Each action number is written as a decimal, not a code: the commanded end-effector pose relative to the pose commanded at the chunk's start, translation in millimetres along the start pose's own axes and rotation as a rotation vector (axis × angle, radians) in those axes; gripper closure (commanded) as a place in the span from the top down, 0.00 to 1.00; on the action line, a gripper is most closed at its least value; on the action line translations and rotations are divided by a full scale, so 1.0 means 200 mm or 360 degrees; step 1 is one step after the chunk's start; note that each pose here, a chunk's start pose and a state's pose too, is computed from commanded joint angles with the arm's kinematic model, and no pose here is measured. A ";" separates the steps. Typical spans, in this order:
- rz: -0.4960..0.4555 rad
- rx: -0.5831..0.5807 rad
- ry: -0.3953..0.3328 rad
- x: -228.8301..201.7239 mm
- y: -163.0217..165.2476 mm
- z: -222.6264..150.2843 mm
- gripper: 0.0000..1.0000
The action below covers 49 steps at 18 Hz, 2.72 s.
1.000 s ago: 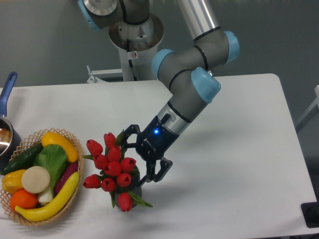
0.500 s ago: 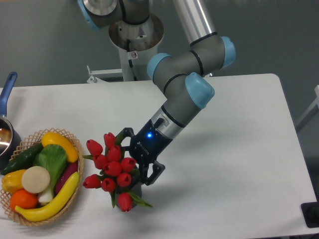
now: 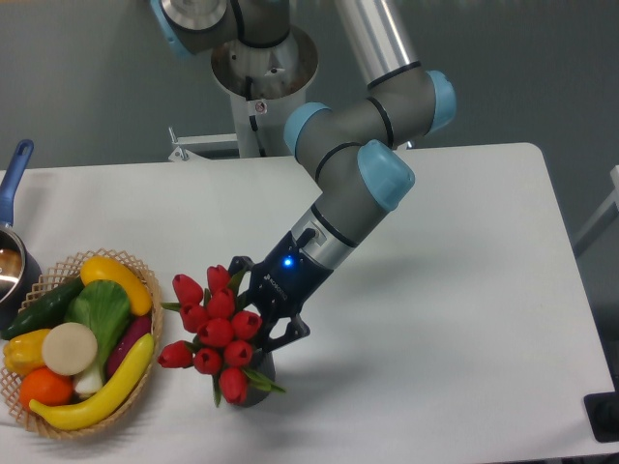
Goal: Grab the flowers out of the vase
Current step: 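Lift the gripped tulips upward out of the vase, then carry the tulip bunch up and away from the vase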
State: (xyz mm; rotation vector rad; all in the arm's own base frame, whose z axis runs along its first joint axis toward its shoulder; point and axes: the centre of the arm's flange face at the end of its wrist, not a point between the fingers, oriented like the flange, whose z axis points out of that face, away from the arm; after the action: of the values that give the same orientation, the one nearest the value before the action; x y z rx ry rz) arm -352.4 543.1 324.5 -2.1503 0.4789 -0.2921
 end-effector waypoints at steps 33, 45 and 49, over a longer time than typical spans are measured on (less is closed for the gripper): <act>-0.0317 0.0375 -0.0238 0.05 -0.76 -0.76 0.32; -0.0395 0.0366 -0.0589 -0.24 -0.31 -1.32 0.32; -0.0303 0.0329 -0.0658 -0.28 -0.18 -1.42 0.32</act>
State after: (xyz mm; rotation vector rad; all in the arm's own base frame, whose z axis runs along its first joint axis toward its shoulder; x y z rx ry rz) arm -500.5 381.5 515.7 -1.9839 0.0063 0.0043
